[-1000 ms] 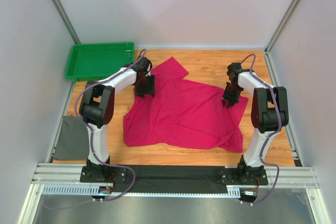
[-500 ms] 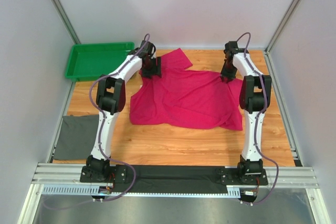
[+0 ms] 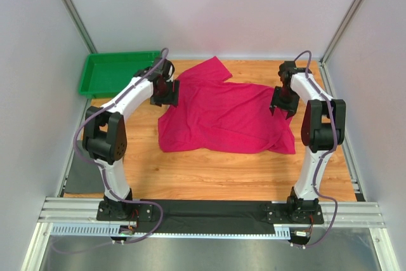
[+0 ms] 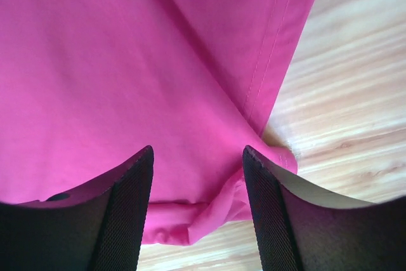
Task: Fold and stack the t-shirts
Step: Flatten the tshirt out
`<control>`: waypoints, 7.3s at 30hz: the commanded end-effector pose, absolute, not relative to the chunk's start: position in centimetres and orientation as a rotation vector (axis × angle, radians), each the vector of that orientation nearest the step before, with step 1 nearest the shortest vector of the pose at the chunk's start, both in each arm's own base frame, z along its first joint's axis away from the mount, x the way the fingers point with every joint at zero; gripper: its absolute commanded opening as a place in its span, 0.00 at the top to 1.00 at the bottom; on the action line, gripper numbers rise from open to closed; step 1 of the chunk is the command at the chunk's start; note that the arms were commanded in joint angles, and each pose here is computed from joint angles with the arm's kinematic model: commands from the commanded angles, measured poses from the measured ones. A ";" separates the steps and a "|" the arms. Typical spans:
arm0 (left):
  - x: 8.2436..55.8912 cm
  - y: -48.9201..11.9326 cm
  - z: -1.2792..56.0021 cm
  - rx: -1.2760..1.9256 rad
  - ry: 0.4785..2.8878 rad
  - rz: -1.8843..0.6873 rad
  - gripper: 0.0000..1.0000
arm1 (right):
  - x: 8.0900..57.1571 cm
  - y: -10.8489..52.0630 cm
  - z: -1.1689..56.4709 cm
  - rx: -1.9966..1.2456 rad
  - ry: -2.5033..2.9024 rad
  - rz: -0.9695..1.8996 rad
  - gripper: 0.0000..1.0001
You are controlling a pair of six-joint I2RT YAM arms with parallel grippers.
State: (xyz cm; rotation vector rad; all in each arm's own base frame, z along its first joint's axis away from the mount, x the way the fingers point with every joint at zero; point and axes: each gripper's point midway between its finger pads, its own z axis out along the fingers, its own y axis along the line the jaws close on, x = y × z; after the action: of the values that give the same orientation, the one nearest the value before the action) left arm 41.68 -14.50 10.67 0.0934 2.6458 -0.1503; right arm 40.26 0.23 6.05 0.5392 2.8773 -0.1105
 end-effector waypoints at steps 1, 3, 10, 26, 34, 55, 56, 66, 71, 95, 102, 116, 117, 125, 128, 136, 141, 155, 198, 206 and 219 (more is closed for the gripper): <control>39.6 -13.0 7.9 0.133 2.722 -0.071 0.28 | 39.7 0.6 5.7 0.504 2.860 -0.066 0.40; 39.1 -12.5 7.0 0.138 2.746 -0.042 0.27 | 39.2 0.3 5.3 0.503 2.875 -0.094 0.40; 38.4 -10.5 5.4 0.138 2.789 0.082 0.26 | 37.7 -1.6 5.2 0.484 2.889 -0.254 0.39; 38.6 -9.8 4.3 0.014 2.770 -0.238 0.35 | 36.7 -2.1 1.9 0.462 2.926 -0.279 0.46; 39.5 -11.7 2.3 -0.003 2.825 -0.363 0.38 | 37.0 -2.0 1.0 0.446 2.941 -0.268 0.50; 40.0 -11.2 20.2 -0.070 2.348 -0.408 1.00 | 39.3 -1.6 12.7 0.536 2.673 -0.171 1.00; 39.9 -11.2 20.9 -0.077 2.322 -0.414 1.00 | 39.2 -1.6 13.4 0.535 2.661 -0.163 1.00; 34.1 -10.5 32.2 -0.065 1.987 -0.498 1.00 | 35.5 -2.4 22.9 0.545 2.310 -0.105 1.00; 31.4 -9.5 36.7 -0.063 1.902 -0.478 1.00 | 34.0 -1.9 29.1 0.546 2.138 -0.017 1.00; 39.5 -11.1 23.6 0.053 2.436 -0.203 0.95 | 38.3 -2.1 20.0 0.565 2.531 -0.082 0.76; 43.8 -10.6 24.5 0.012 2.384 -0.103 0.17 | 41.7 -4.1 15.4 0.588 2.675 -0.203 0.58; 28.0 -9.8 9.5 -0.386 2.650 -0.407 0.56 | 32.2 2.8 12.9 0.632 2.752 0.285 0.54; 28.1 -9.9 9.2 -0.407 2.639 -0.426 0.57 | 31.8 2.9 13.2 0.626 2.742 0.291 0.54; 27.5 -11.0 4.9 -0.594 2.757 -0.487 0.44 | 29.0 2.6 11.5 0.684 2.780 0.261 0.53; 27.5 -11.0 4.1 -0.645 2.776 -0.469 0.44 | 28.9 2.4 11.4 0.704 2.764 0.261 0.49; 26.0 -10.0 2.4 -0.758 2.860 -0.358 0.51 | 28.8 1.8 10.9 0.749 2.757 0.240 0.47; 25.6 -10.5 1.8 -0.801 2.888 -0.363 0.50 | 28.3 1.1 9.9 0.843 2.766 0.183 0.46; 26.5 -11.4 0.8 -0.760 2.896 -0.412 0.96 | 24.8 -0.1 5.4 1.189 2.776 0.181 0.43; 37.5 -11.6 29.9 -0.162 2.074 -0.484 1.00 | 36.3 -5.0 17.3 1.190 2.320 0.128 1.00; 36.8 -12.4 44.3 0.039 1.690 -0.540 1.00 | 36.4 -5.3 32.3 0.968 1.993 0.213 1.00; 17.8 -11.1 60.0 0.426 1.166 -0.498 1.00 | 20.7 -2.5 48.4 0.701 1.521 0.281 1.00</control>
State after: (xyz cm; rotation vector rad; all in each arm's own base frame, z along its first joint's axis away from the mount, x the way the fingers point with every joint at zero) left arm 22.72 -11.43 56.83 0.2989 1.3171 -0.5507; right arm 23.69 -2.54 47.13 0.7355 1.5721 0.3150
